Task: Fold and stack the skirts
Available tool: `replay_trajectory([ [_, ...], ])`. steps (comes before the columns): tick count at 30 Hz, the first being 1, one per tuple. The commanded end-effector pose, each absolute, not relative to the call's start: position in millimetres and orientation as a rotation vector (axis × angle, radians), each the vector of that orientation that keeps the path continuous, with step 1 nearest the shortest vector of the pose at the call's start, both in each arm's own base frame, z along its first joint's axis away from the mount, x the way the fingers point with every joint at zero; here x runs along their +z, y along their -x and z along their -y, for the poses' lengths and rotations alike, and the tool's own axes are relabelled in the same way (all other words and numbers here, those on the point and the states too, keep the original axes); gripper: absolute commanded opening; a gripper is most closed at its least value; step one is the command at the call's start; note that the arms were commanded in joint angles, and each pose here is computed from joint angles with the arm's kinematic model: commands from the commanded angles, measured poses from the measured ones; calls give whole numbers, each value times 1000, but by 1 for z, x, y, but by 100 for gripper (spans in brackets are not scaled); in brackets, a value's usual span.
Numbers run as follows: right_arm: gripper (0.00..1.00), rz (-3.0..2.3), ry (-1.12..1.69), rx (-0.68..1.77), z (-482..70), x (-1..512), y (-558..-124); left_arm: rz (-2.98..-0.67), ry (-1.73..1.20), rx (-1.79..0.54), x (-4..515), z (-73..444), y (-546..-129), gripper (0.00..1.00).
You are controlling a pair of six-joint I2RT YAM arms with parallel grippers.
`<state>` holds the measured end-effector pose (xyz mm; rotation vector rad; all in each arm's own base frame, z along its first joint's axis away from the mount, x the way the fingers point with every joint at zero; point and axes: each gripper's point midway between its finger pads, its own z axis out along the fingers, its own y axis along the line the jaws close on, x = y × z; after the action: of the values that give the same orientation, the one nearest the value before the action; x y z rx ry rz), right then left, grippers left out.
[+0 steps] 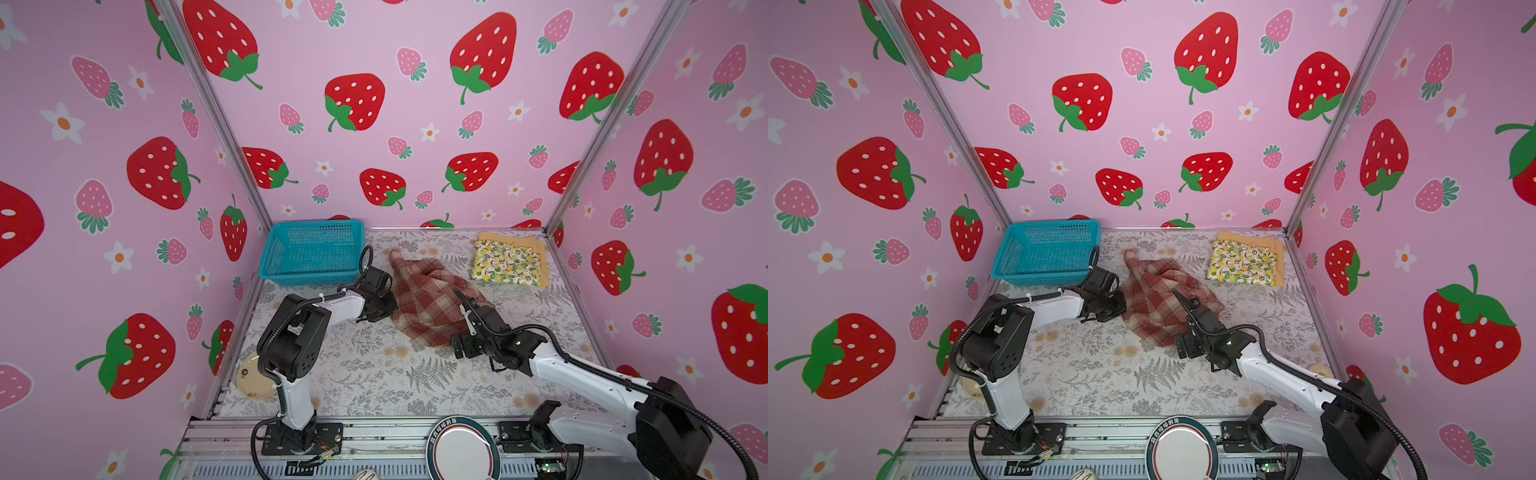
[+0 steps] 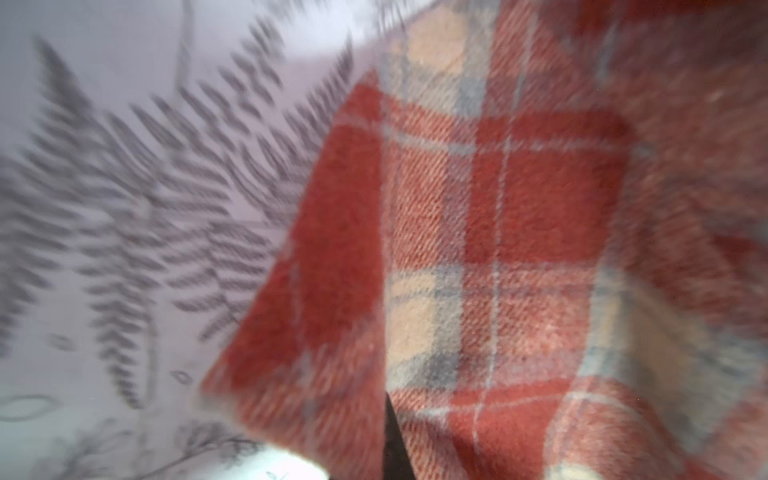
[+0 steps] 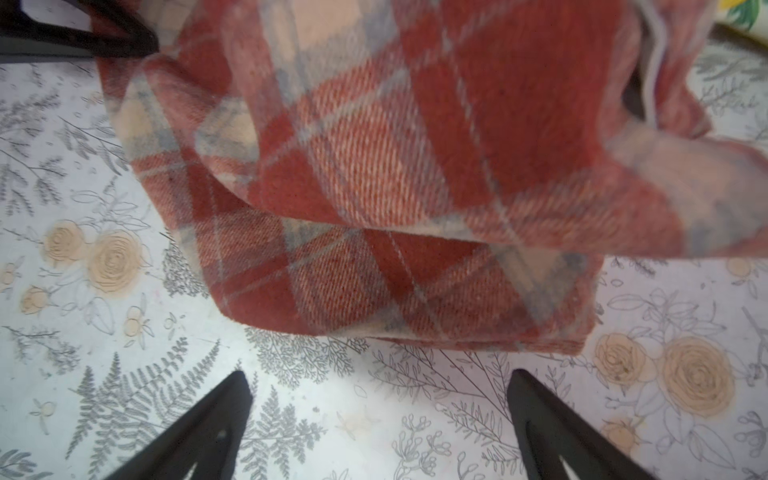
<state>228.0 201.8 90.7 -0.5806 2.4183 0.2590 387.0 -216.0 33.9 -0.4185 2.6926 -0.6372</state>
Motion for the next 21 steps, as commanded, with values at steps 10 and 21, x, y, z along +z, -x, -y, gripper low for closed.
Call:
replay_trajectory([
  [10, 100, -2311, 802, 81, -229, 101, -239, -2625, 340, -499, 102, 200, -492, 8],
  [21, 100, -2239, 907, -85, -260, 98, -250, -2583, 318, -605, 138, 217, -478, 43],
])
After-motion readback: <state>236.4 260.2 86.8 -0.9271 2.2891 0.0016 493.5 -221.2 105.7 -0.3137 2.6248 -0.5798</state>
